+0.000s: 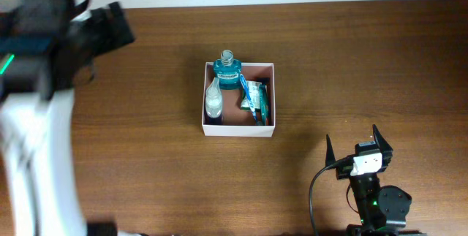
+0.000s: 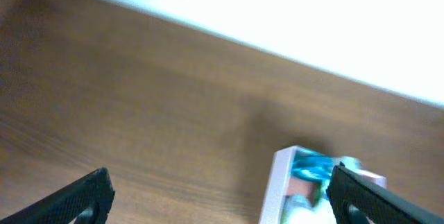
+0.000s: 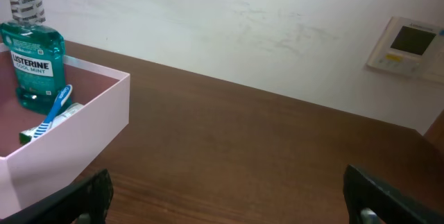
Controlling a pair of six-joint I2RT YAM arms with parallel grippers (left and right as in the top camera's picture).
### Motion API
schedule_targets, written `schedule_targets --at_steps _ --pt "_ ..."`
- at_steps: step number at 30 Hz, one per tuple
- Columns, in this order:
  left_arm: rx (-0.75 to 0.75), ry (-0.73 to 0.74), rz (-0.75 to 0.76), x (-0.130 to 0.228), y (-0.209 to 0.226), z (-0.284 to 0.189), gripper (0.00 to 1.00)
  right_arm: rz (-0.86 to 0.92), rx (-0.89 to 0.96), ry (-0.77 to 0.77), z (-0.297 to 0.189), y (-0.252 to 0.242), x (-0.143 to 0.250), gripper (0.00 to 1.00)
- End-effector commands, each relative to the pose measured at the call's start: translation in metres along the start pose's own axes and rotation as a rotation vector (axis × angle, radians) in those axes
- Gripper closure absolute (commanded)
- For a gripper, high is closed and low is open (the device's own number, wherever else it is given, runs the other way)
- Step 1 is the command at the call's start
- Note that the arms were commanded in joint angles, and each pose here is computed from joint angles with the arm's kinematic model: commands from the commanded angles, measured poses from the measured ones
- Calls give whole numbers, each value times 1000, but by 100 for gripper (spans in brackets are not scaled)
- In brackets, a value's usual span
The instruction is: Pack container
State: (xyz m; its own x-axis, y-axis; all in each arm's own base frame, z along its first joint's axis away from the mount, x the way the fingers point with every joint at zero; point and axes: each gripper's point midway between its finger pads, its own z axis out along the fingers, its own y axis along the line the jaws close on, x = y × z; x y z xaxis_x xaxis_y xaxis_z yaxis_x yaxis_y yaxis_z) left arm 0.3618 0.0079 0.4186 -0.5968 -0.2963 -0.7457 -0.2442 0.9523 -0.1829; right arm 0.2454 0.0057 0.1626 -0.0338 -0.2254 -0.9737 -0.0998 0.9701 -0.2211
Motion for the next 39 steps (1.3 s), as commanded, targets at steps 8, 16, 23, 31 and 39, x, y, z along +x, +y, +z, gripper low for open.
schedule_targets --at_steps 8,16,23,31,39 --pt "82 -266 -6 26 22 -165 1 8 5 6 0 0 2 1" --pt "56 -349 -25 80 57 -216 1 8 5 6 0 0 2 1" --pt "70 -425 -39 121 69 -180 1 8 5 6 0 0 2 1" --pt "79 -556 -74 141 74 -109 1 8 5 6 0 0 2 2" --pt "117 -662 -91 158 72 -39 0 8 5 6 0 0 2 2"
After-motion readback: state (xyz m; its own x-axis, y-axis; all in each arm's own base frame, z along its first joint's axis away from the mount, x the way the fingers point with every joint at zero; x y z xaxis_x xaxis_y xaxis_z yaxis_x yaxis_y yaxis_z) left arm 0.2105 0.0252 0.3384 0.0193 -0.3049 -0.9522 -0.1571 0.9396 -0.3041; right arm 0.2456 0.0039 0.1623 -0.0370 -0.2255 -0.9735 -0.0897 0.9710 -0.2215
